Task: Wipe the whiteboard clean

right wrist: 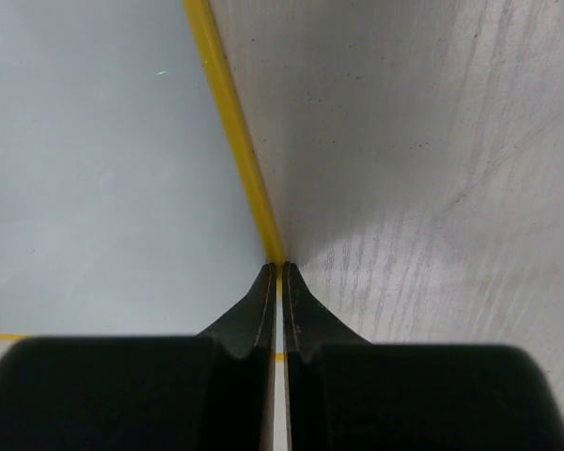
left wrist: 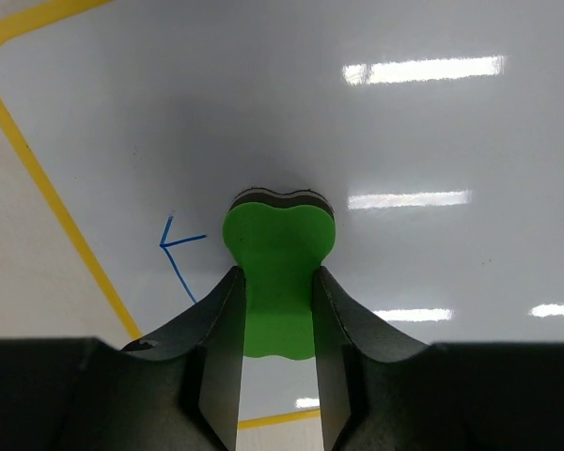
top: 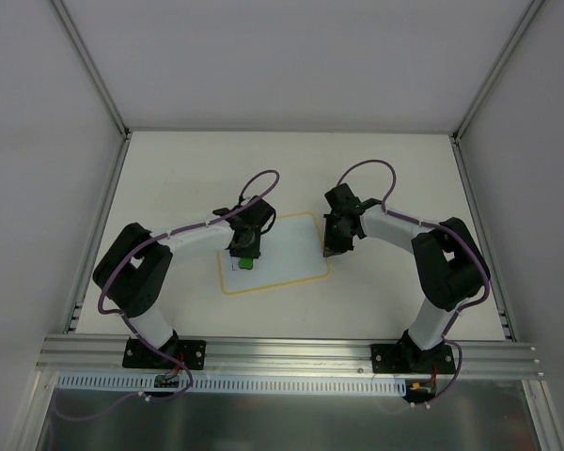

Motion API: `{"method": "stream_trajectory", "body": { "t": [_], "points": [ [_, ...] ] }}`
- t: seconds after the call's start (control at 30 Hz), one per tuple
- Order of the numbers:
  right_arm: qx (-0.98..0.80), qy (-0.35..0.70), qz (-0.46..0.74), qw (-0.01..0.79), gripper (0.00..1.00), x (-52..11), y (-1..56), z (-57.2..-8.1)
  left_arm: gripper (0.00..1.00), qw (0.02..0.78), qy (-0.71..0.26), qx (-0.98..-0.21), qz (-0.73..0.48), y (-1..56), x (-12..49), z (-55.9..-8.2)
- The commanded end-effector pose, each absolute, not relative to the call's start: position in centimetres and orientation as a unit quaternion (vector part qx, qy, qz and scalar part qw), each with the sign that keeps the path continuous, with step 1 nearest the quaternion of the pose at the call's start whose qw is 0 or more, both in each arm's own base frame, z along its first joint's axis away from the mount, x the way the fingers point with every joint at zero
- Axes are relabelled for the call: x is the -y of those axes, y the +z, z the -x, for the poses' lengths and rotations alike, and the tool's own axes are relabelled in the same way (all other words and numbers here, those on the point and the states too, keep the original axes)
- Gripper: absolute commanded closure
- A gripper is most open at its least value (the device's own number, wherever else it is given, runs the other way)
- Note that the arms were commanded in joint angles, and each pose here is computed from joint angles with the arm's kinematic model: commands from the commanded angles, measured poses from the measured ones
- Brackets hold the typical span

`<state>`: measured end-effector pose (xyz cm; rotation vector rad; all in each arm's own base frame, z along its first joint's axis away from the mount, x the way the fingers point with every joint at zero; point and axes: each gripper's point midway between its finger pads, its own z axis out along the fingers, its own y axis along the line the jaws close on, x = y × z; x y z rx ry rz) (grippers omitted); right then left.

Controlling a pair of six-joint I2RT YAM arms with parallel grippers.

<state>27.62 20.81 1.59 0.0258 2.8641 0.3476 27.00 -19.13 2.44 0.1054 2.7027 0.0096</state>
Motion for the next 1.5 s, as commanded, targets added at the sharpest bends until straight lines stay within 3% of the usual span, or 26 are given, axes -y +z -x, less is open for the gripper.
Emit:
{"method": "stream_trajectory", "body": {
  "t": [0.0,0.3,0.5,1.03,1.2,1.47],
  "points": [
    [-0.994,0.061,-0.019,0.089,1.00,-18.6,-1.6,-25.5,1.00,0.208,0.022,-0.978,-0.020,1.9,17.7,-27.2],
    [-0.995,0.032,-0.027,0.089,1.00,-17.6,-2.0,-25.6,1.00,0.187,0.070,-0.979,0.036,1.2,11.6,-27.9],
    [-0.995,0.034,-0.027,0.088,1.00,-17.7,-2.0,-25.6,1.00,0.169,0.050,-0.984,0.027,0.9,12.8,-28.4],
    [-0.995,0.030,-0.031,0.088,1.00,-17.5,-2.1,-25.5,1.00,0.062,-0.012,-0.998,0.013,-0.3,16.5,-15.5],
    [-0.995,0.031,-0.030,0.085,1.00,-17.6,-2.2,-25.5,1.00,0.078,0.039,-0.996,0.025,-0.6,14.4,-16.5],
    [-0.995,0.029,-0.033,0.088,1.00,-17.3,-2.0,-25.5,1.00,0.125,0.087,-0.985,0.088,0.8,10.4,-23.1]
  ]
}}
